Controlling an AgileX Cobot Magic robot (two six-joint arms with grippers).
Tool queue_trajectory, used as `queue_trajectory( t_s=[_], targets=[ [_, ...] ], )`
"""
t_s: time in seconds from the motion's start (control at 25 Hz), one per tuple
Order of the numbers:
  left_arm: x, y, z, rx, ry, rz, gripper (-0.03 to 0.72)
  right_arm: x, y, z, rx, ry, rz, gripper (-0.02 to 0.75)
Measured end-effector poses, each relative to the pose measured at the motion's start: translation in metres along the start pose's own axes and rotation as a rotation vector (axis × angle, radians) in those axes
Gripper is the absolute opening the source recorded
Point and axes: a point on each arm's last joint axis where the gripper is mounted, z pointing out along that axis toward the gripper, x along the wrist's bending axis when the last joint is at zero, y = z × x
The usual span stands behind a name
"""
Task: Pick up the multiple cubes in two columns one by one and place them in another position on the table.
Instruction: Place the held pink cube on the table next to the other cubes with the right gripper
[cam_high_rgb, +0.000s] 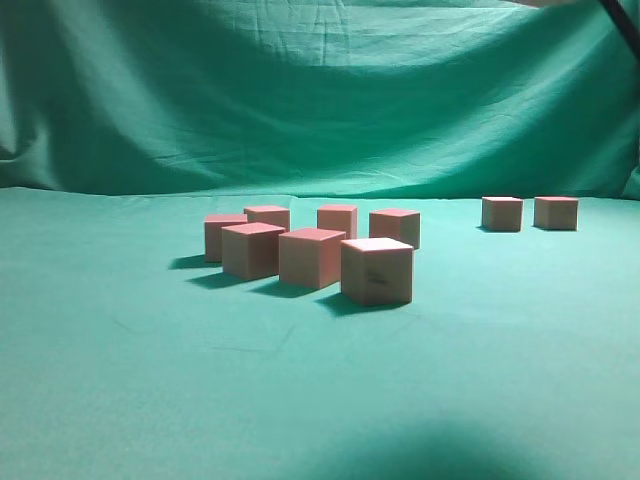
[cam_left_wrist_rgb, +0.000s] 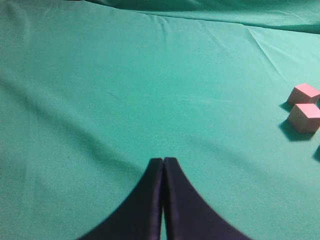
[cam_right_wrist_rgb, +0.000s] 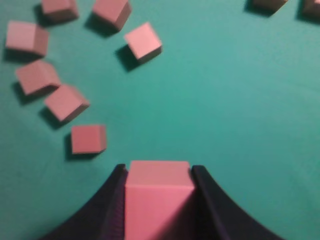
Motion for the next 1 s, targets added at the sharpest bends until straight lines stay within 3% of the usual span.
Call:
queue_trajectory(
  t_s=[0.28,0.44,0.64,0.8,1.0],
  targets=[
    [0.0,0.0,0.0,0.0,0.0,0.0,0.0,0.05,-0.052,0.014,0.084,0.082,-0.256,0.257],
    [0.0,0.0,0.0,0.0,0.0,0.0,0.0,0.074,-0.062,0.023,0.078,0.077,-0.414,0.257],
    [0.0,0.0,0.0,0.0,0.0,0.0,0.0,0.087,-0.058,0.055,0.115,0.038,-0.327,0.257],
    [0.0,0.0,0.0,0.0,0.0,0.0,0.0,0.094,-0.057,0.078,0.15,0.023,-0.344,0.257],
    [0.0,0.0,0.0,0.0,0.0,0.0,0.0,0.097,-0.05,0.098,0.103,-0.006,-0.409,0.257]
  ],
)
